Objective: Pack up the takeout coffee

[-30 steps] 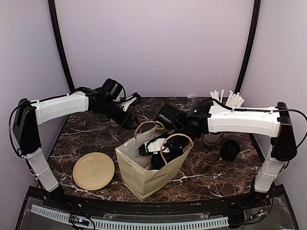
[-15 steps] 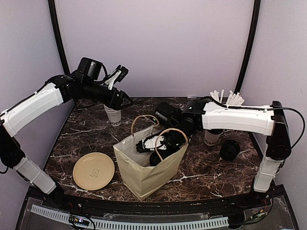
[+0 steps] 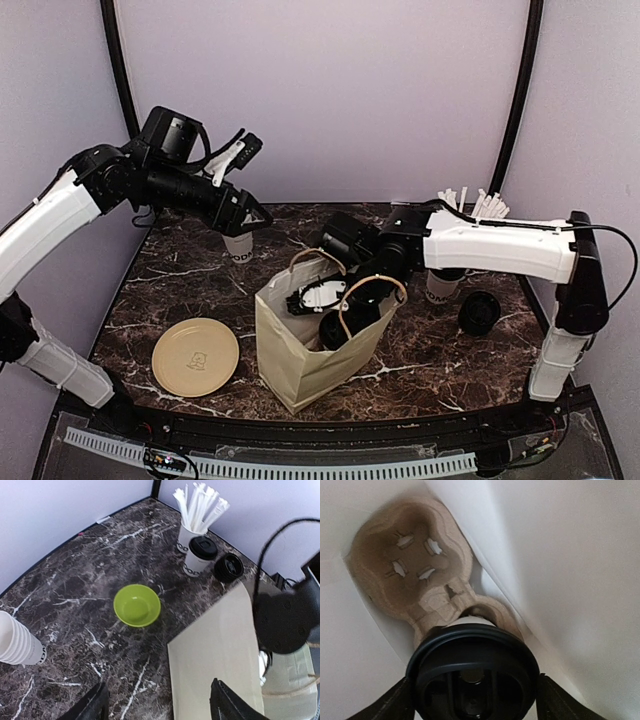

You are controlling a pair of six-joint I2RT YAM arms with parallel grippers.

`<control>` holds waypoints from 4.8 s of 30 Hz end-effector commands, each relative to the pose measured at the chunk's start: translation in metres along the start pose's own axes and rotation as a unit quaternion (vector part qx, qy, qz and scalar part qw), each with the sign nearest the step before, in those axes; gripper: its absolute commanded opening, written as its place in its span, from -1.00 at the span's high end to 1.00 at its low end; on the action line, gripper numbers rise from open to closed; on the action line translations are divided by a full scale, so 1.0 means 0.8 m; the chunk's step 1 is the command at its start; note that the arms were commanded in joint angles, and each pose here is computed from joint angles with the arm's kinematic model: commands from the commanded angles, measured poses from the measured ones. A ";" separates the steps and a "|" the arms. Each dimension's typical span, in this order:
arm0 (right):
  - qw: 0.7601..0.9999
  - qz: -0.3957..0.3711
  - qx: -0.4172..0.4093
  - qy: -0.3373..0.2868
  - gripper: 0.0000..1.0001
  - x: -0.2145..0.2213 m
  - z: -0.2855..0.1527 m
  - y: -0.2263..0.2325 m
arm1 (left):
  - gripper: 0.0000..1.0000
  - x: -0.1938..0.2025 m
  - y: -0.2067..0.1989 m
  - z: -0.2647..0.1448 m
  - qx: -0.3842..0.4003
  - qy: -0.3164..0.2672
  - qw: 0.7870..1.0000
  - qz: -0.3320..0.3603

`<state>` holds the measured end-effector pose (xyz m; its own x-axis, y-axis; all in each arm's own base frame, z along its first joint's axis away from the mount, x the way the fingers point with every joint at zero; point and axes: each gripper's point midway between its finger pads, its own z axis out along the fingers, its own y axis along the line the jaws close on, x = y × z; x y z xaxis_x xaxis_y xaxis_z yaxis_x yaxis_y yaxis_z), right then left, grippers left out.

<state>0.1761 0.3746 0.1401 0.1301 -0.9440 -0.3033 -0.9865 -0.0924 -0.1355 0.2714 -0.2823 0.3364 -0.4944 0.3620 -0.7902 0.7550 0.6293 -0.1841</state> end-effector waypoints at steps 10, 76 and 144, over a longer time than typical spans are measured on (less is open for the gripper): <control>0.998 0.035 0.006 -0.050 -0.97 -0.018 -0.063 -0.034 | -0.50 0.045 -0.093 -0.059 0.078 0.024 0.996 0.043; 0.941 0.317 0.097 -0.060 -0.71 0.282 -0.138 -0.193 | -0.56 -0.115 -0.051 0.055 0.002 -0.125 0.977 0.175; 0.936 0.342 0.067 0.052 -0.35 0.310 -0.083 -0.160 | -0.57 -0.041 -0.041 0.067 -0.007 -0.072 0.987 0.144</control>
<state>0.3410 0.1287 0.1327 -0.5478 -0.7948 -0.2613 -0.8124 0.5800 -0.0609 0.2856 -0.3544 0.3337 -0.1875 0.4454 -0.8755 0.8596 0.5057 0.0732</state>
